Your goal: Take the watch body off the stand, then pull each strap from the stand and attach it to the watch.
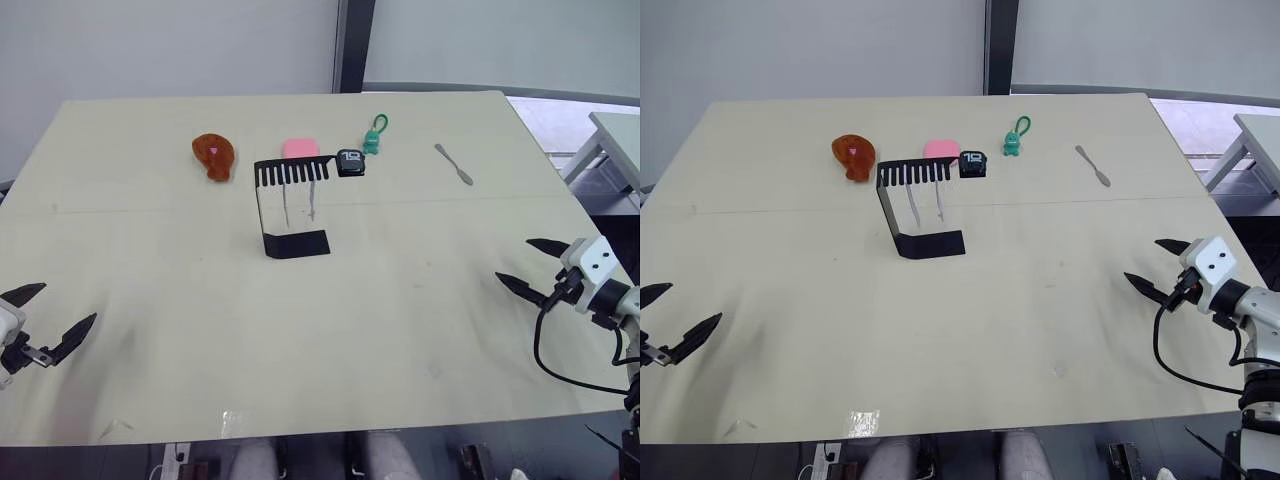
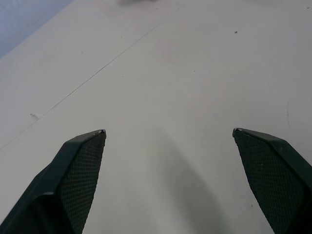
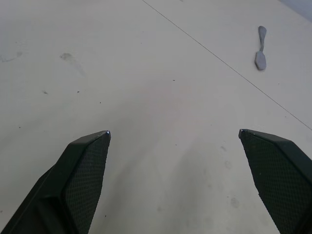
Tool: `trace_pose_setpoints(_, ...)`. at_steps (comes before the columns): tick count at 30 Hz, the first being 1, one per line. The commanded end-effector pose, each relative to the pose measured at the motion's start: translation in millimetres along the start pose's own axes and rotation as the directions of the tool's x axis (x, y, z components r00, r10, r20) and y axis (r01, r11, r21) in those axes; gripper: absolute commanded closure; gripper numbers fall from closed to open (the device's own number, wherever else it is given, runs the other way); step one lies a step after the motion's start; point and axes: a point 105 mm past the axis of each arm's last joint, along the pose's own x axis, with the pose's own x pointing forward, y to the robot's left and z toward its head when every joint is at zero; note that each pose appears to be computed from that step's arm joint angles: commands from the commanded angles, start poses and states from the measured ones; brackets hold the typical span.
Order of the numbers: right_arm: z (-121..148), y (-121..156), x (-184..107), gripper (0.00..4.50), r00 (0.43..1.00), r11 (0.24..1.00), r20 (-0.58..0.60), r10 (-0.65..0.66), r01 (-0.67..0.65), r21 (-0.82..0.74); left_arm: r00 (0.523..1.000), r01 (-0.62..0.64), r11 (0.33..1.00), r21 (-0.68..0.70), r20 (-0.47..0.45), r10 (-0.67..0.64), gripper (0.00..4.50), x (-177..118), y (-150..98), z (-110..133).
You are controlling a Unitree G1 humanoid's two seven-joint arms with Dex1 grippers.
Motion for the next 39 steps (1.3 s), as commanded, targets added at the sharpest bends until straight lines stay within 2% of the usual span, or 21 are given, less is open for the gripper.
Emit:
trace_pose_setpoints(1, 16, -3, 5, 0.0, 0.998, 1.0, 0.055, 0.0, 0.002, -0.03, 0.997, 0.009, 1.0, -0.009, 0.076, -0.008, 0.01, -1, -2, 15)
trace_pose_setpoints(6, 35, 8, 19, 0.0, 0.989, 1.0, 0.149, 0.017, -0.017, 0.0, 0.96, 0.185, 0.975, -0.121, 0.233, -0.153, 0.01, 7, -31, 45)
trace_pose_setpoints(10, 63, 26, 28, 0.0, 0.965, 0.995, 0.263, 0.022, -0.045, 0.085, 0.897, 0.318, 0.948, -0.033, 0.334, -0.289, 0.01, 13, -59, 88)
trace_pose_setpoints(13, 88, 47, 35, 0.0, 0.931, 0.974, 0.363, -0.025, -0.058, 0.217, 0.849, 0.4, 0.917, -0.001, 0.377, -0.37, 0.01, 18, -80, 111)
trace_pose_setpoints(16, 103, 62, 41, 0.0, 0.922, 0.964, 0.381, -0.069, -0.036, 0.263, 0.84, 0.406, 0.914, 0.015, 0.389, -0.379, 0.01, 22, -84, 119)
trace_pose_setpoints(20, 134, 73, 51, 0.0, 0.897, 0.941, 0.411, -0.163, 0.017, 0.337, 0.806, 0.419, 0.908, 0.025, 0.45, -0.385, 0.01, 26, -90, 138)
trace_pose_setpoints(22, 148, 82, 57, 0.0, 0.898, 0.951, 0.412, -0.156, 0.024, 0.308, 0.794, 0.425, 0.905, 0.014, 0.475, -0.379, 0.01, 28, -90, 146)
trace_pose_setpoints(28, 209, 110, 69, 0.0, 0.846, 0.933, 0.492, -0.206, 0.019, 0.359, 0.742, 0.487, 0.871, 0.066, 0.494, -0.453, 0.01, 35, -104, 167)
trace_pose_setpoints(32, 240, 120, 77, 0.0, 0.822, 0.909, 0.509, -0.255, 0.024, 0.416, 0.733, 0.495, 0.866, 0.069, 0.503, -0.458, 0.01, 39, -107, 171)
trace_pose_setpoints(35, 253, 120, 88, 0.0, 0.832, 0.89, 0.466, -0.302, 0.071, 0.451, 0.729, 0.496, 0.866, 0.068, 0.51, -0.457, 0.01, 43, -108, 172)
trace_pose_setpoints(39, 255, 116, 102, 0.0, 0.859, 0.871, 0.39, -0.332, 0.121, 0.476, 0.718, 0.508, 0.858, 0.079, 0.512, -0.472, 0.01, 46, -111, 173)
